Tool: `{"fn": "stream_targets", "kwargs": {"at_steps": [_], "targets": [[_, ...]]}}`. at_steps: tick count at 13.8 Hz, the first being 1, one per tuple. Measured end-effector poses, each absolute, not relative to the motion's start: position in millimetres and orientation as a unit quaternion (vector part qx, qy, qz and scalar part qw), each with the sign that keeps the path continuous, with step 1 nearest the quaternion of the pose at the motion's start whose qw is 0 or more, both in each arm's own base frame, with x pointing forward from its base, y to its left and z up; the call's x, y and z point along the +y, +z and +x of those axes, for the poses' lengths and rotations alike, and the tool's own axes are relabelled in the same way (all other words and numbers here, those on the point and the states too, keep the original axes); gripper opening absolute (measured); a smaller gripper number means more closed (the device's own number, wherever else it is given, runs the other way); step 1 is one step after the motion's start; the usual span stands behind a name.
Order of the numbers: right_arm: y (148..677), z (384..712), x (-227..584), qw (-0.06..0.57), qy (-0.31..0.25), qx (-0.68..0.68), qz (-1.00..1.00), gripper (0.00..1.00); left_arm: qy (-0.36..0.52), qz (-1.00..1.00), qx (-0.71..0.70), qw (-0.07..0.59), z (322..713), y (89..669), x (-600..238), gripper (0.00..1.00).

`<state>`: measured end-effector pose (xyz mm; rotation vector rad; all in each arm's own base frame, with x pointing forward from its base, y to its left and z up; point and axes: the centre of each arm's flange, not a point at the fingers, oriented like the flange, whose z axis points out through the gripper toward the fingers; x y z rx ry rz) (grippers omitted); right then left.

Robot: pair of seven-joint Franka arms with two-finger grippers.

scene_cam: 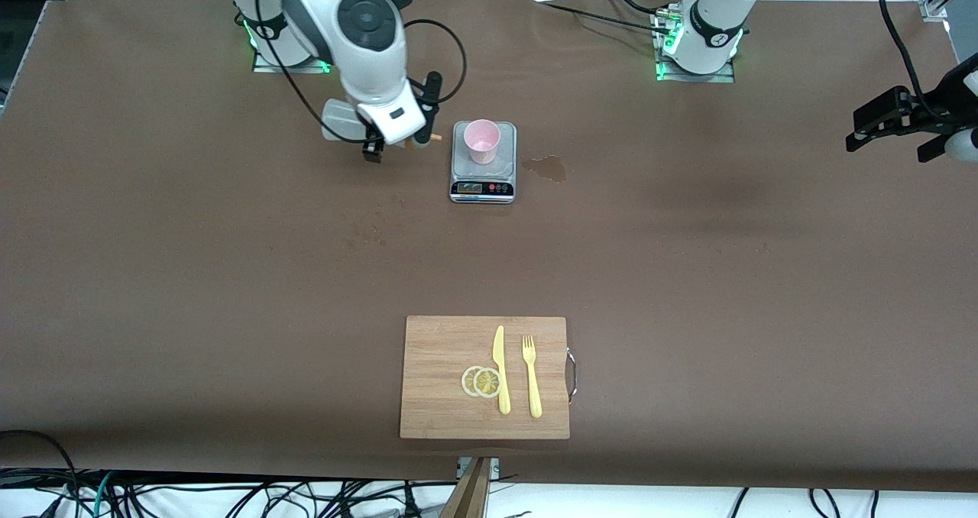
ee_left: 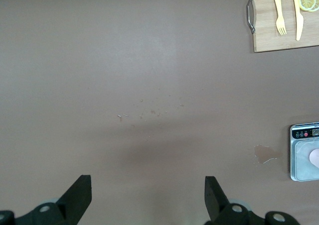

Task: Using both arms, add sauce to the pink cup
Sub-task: 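Tilt the bottle nozzle down into the pink cup with the right gripper, then carry the squeeze bottle back and set it upright on the table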

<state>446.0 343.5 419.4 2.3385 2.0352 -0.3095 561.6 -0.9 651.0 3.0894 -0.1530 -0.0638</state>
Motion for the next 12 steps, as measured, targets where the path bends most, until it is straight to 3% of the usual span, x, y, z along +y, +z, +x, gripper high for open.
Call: {"fn": "stream_targets", "kwargs": {"at_steps": [6, 12], "targets": [[416, 519, 234, -0.128, -0.046, 0.666, 0.734, 0.21, -0.02, 0.998, -0.049, 0.024, 562, 651, 0, 1.0], [371, 570, 119, -0.275, 0.091, 0.676, 0.678, 0.21, -0.02, 0.998, -0.049, 0.024, 562, 652, 0, 1.0]]}}
